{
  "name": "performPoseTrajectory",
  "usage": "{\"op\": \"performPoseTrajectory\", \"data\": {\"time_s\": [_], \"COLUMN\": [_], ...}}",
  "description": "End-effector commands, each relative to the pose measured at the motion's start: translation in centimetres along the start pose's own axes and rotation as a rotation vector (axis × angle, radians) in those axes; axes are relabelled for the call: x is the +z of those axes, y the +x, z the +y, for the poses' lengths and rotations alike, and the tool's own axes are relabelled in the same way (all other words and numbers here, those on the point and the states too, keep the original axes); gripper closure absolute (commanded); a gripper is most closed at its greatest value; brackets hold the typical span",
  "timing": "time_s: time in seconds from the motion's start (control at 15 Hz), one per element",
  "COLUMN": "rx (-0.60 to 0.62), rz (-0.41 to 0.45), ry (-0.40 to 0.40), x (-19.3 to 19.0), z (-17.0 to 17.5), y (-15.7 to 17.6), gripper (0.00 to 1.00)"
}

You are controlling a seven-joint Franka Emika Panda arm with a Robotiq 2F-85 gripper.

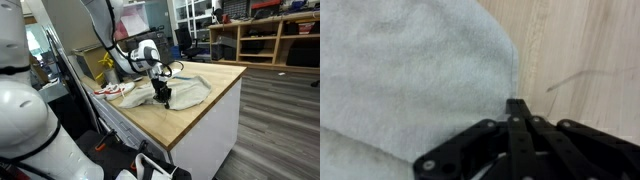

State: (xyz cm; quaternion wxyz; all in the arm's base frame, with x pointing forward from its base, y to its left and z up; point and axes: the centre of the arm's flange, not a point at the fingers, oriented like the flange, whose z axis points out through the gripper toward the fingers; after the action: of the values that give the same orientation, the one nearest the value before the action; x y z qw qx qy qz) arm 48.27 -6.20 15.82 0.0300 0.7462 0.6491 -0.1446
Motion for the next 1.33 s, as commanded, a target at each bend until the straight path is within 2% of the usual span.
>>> {"op": "performPoseTrajectory", "data": {"time_s": [0.0,0.33,0.53,1.07,1.2,1.27], "rx": [-0.17,-0.36,-0.449,-0.736,-0.776,-0.783], "rz": [-0.096,-0.204,-0.226,-0.202,-0.191,-0.191], "ry": [0.022,-0.034,-0.046,0.058,0.08,0.09], "x": [-1.1,-2.8,-3.6,-3.7,-3.9,-4.0], "z": [-0.5,0.6,0.4,-2.4,-2.9,-3.0], "y": [-2.7,-5.2,-5.9,-6.7,-6.9,-7.0], "gripper": [1.0,1.0,1.0,1.0,1.0,0.74]}}
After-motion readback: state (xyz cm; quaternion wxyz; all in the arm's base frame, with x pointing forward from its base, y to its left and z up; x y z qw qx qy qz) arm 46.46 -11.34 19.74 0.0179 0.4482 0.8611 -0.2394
